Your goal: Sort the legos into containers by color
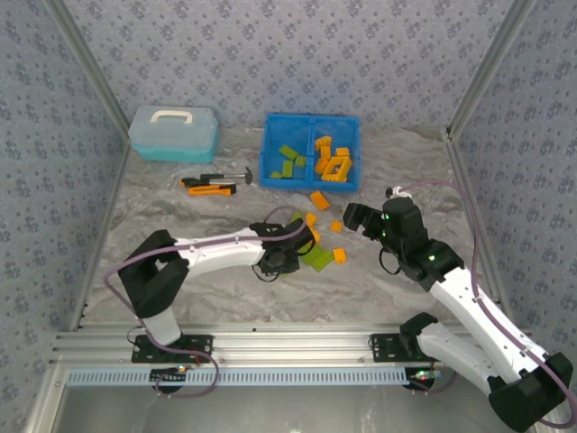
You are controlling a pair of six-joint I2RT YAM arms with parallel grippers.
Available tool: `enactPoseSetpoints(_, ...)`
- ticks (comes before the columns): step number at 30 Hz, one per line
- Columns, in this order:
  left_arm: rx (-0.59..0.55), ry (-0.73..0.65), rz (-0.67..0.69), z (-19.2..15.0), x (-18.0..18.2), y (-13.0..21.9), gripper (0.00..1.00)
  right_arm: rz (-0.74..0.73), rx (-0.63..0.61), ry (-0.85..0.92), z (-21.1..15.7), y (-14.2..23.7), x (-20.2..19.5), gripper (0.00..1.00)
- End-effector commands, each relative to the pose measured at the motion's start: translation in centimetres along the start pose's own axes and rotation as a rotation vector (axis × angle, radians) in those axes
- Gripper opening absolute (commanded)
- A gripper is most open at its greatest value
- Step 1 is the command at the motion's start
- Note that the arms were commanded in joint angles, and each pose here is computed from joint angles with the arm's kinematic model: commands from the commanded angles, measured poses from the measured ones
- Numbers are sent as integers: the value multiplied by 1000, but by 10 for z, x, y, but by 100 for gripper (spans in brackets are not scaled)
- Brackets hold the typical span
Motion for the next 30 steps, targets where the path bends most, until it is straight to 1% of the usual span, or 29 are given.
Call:
enactPoseSetpoints(1, -266, -147, -39, 52, -17, 65, 15, -9, -13, -9, 0, 2, -2, 100)
enactPoseSetpoints(5, -523, -261, -72, 113, -37, 108, 12, -3, -25, -9, 3, 2, 0, 100)
enactPoseSetpoints(7, -596, -307, -111, 141, -44, 115, 12, -2, -21, -8, 4, 4, 1, 100)
enactPoseSetpoints(10, -652, -288, -176, 188, -51, 113, 14, -12, -17, -4, 5, 7, 0, 100)
enactPoseSetpoints(13, -660, -262, -189, 237, -57, 100, 13, -13, -23, -3, 5, 9, -1, 100)
enactPoseSetpoints(15, -657, -269, -171, 263, -64, 84, 13, -12, -29, -3, 6, 10, 0, 100)
enactPoseSetpoints(17, -659, -272, -136, 291, -72, 71, 13, -5, -33, 4, 9, 12, 2, 100)
enactPoseSetpoints(21, -652, -241, -55, 336, -76, 30, 13, -7, -38, 15, 13, 14, 3, 100)
enactPoseSetpoints(25, -635, -210, -62, 363, -75, -3, 17, -14, -32, 20, 12, 15, 2, 100)
enactPoseSetpoints(27, -622, -200, -74, 367, -72, -17, 21, -20, -29, 26, 12, 17, 1, 100)
enactPoseSetpoints(30, -599, -182, -68, 367, -66, -27, 29, -22, -24, 25, 11, 18, 0, 100)
Point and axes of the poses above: each hand's point on the last joint's axis, 136 mm out from that joint toward the fingers, its own y axis back along the fingers, its own x axis along the line the jaws close on, z = x × y, the point moved 6 cm from there along y, back along the fingers, and after that the axes turned 5 degrees about y, right-handed, at the moved point
